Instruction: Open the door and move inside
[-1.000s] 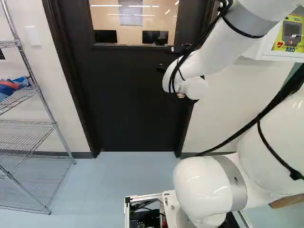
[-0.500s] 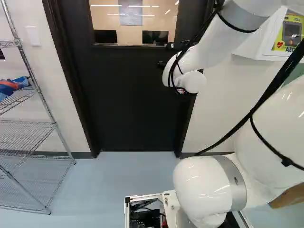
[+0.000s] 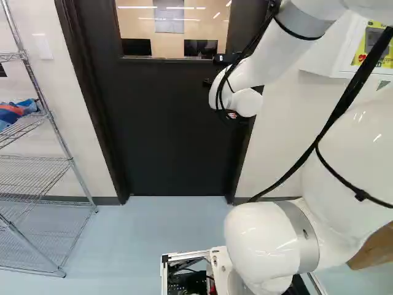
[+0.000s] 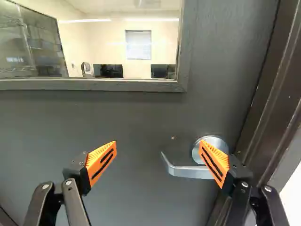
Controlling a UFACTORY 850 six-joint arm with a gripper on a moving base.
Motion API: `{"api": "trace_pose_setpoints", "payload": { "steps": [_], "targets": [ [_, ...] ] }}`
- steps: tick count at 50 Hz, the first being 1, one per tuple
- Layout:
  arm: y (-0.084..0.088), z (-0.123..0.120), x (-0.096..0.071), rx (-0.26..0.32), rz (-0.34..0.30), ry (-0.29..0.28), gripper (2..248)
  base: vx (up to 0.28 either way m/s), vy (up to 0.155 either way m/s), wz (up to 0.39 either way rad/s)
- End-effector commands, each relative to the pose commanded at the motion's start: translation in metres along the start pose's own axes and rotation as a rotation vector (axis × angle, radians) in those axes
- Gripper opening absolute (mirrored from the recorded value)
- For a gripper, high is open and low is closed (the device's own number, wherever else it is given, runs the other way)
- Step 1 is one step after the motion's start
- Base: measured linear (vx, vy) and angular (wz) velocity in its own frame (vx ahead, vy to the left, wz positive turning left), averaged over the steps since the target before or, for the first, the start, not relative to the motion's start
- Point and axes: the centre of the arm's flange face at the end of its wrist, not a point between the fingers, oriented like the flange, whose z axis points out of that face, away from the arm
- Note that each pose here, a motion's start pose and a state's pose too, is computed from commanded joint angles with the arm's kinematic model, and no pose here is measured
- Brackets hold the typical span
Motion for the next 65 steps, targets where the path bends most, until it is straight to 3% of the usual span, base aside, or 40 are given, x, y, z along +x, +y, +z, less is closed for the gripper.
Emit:
{"api": "trace_pose_setpoints", "payload": {
  "steps": [11, 30, 65],
  "targets": [
    [0.0, 0.003, -0.008, 0.0, 0.0, -0.019, 247, 0.0, 0.0, 0.0],
    [-0.001, 0.028, -0.027, 0.003, 0.0, -0.065, 247, 0.0, 0.0, 0.0],
    [-0.001, 0.032, -0.063, 0.003, 0.0, -0.144, 247, 0.0, 0.0, 0.0]
  ]
}}
